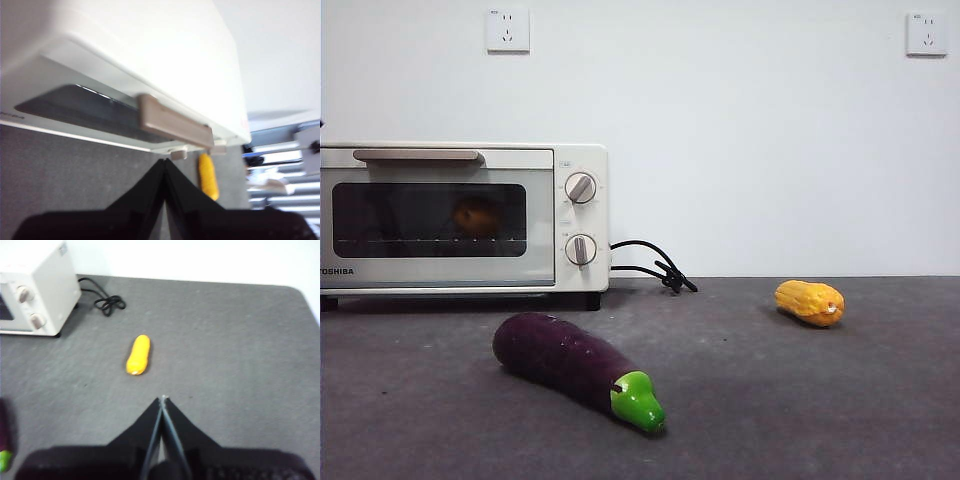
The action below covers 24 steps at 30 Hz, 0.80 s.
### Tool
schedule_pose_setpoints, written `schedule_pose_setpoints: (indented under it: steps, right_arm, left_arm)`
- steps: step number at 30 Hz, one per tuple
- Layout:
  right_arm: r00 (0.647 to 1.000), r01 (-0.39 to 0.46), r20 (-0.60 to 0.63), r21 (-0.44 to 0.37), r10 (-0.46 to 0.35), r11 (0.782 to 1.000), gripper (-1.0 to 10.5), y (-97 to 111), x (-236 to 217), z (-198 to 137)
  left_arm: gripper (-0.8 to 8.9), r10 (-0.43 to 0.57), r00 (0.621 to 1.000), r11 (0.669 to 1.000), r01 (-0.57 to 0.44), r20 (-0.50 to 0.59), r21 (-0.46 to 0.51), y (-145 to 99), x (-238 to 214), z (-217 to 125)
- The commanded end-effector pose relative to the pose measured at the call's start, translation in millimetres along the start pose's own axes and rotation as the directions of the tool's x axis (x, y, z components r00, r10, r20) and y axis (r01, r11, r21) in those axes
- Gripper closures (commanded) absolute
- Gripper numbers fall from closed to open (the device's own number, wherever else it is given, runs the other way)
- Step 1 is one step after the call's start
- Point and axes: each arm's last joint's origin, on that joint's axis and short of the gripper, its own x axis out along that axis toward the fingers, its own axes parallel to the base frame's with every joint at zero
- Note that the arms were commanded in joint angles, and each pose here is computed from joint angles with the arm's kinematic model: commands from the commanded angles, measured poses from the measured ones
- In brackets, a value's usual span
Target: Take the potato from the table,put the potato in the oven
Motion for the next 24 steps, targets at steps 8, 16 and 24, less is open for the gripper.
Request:
schedule_pose_setpoints:
  steps: [8,16,24]
  right_arm:
    - [0.994,0.104,0.037,0.018,-0.104,0.994,9.5,-3,0,-1]
    - [0.994,0.102,0.037,0.026,-0.103,0.994,9.5,-3,0,-1]
    - [0.994,0.103,0.036,0.022,-0.104,0.994,9.5,-4,0,-1]
  left_arm:
    - [8.22,-0.025,0.987,0.964,0.065,-0.156,0.257,-80,39,-44]
    - [8.22,-0.109,0.927,0.824,0.286,-0.359,0.489,-163,71,-114]
    - [8.22,-0.076,0.959,0.710,0.245,-0.274,0.660,-217,42,-160]
